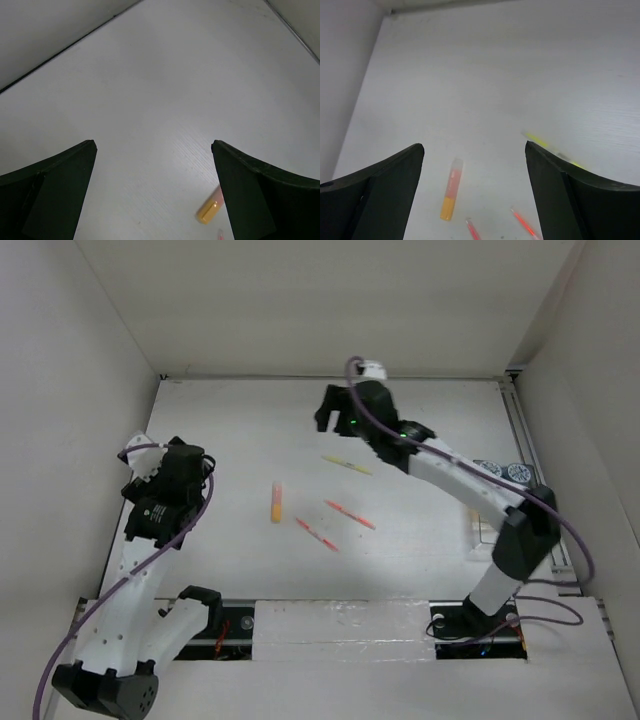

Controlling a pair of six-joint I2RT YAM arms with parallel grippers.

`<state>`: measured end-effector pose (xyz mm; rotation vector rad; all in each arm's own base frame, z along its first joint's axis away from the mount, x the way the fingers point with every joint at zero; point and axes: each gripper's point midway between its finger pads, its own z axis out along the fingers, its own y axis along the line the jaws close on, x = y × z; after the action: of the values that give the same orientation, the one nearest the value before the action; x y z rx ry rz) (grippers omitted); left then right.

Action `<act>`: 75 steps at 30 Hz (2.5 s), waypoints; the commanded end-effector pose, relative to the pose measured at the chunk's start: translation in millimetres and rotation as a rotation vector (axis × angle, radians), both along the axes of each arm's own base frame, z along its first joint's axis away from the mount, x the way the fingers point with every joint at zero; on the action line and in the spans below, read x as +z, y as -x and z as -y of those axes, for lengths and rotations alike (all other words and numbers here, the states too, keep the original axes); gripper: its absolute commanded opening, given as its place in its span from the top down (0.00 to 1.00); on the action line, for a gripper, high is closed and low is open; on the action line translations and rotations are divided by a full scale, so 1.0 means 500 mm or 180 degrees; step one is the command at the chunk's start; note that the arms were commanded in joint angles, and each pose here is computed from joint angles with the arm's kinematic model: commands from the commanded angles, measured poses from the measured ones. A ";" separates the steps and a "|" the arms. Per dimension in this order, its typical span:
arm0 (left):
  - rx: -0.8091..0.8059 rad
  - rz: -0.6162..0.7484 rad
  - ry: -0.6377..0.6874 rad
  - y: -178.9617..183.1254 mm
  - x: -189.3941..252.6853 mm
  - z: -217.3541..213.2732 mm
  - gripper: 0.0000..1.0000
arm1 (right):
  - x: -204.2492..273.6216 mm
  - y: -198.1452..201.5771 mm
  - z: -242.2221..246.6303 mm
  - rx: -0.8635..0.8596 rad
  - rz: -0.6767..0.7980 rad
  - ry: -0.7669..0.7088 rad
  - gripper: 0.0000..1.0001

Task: Sort the stationery into containers
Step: Grab a piece of stationery with the right arm, then place the stationery into the container

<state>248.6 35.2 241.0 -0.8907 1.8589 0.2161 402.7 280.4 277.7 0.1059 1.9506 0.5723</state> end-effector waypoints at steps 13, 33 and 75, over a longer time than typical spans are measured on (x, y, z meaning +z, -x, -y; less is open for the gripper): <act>0.0541 0.0530 0.0024 0.063 0.070 -0.079 0.00 | -0.294 0.083 -0.377 0.0959 -0.0707 0.1197 0.12; -0.0203 0.0129 0.0047 -0.026 0.022 -0.007 0.00 | -0.474 0.152 -0.370 0.0882 -0.1185 0.1342 0.31; -0.1396 0.0234 0.0268 -0.062 0.019 0.120 0.00 | -0.086 0.139 0.362 -0.1828 -0.0392 -0.0336 1.00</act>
<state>275.4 -21.0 238.3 -0.5479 1.9975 -0.1334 352.5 159.0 267.1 0.5526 1.8729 0.4540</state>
